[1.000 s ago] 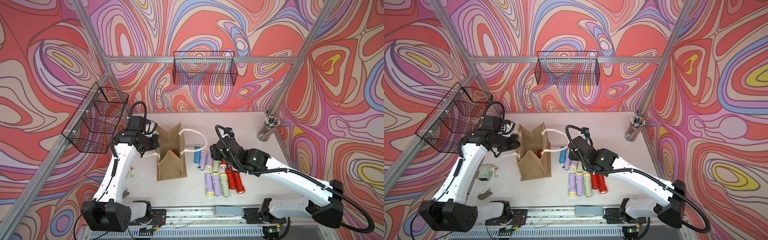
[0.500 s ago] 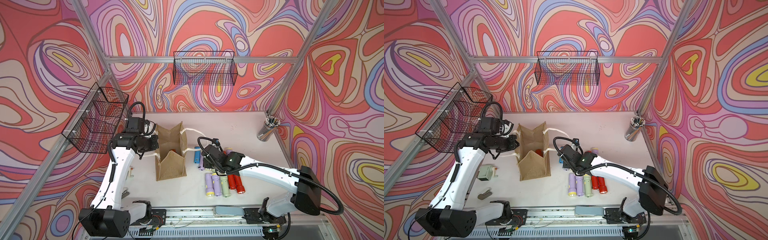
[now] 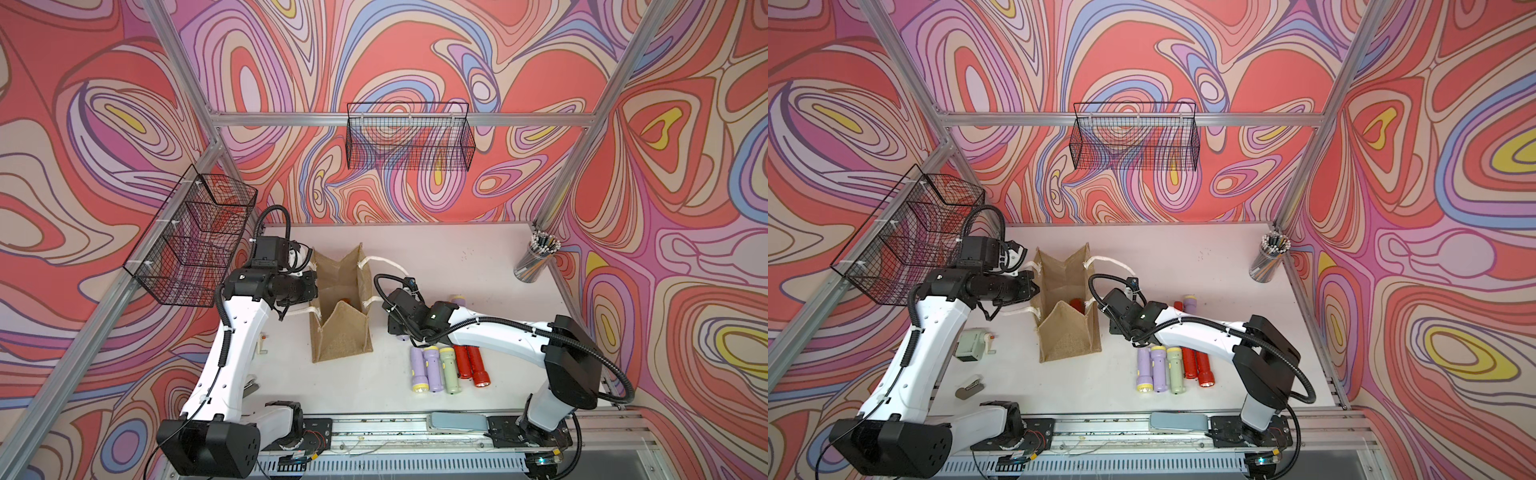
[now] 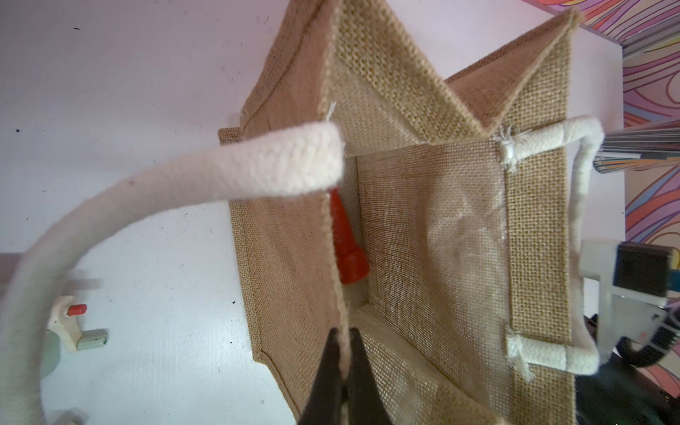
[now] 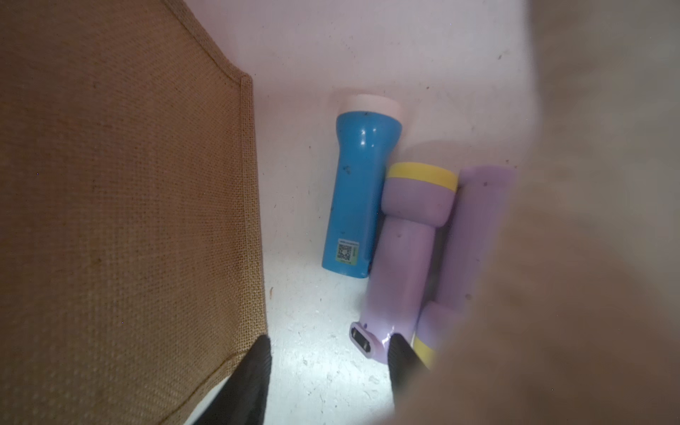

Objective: Put the flashlights into the tote bags
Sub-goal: Pick up the flashlight from the center of the board.

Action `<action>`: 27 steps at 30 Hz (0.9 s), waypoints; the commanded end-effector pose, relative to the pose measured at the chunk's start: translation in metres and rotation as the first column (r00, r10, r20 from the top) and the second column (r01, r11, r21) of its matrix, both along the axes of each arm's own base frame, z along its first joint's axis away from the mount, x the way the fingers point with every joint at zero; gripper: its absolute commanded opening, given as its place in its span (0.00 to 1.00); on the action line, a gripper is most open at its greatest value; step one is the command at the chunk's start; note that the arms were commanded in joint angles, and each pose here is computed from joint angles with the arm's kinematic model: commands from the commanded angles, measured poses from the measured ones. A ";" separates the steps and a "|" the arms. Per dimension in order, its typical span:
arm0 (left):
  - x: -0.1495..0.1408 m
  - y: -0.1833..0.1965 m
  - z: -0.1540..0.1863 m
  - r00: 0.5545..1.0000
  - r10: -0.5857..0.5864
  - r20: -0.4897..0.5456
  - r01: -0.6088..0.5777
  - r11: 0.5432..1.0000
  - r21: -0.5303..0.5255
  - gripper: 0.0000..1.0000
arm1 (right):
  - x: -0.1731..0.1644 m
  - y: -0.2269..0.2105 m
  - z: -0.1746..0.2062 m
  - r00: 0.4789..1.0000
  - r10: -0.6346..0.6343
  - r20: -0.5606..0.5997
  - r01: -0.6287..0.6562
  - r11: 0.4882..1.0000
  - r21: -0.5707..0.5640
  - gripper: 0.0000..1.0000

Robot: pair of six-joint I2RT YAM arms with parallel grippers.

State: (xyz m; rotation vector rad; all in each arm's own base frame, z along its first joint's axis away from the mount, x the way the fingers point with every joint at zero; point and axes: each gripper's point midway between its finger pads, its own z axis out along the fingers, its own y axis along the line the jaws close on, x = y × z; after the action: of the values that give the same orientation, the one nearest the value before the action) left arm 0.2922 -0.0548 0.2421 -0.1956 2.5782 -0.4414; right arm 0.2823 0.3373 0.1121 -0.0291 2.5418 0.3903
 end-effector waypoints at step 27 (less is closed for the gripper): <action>0.003 -0.002 0.005 0.999 -0.001 0.048 0.002 1.000 -0.025 0.00 | 0.041 0.005 -0.051 0.990 -0.043 -0.131 0.037 0.998 -0.045 0.47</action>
State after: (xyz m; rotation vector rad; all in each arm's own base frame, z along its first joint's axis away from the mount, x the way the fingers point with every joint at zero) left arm 0.2941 -0.0565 0.2387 -0.1919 2.5704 -0.4574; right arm 0.3188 0.3483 0.0671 0.0053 2.6669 0.3889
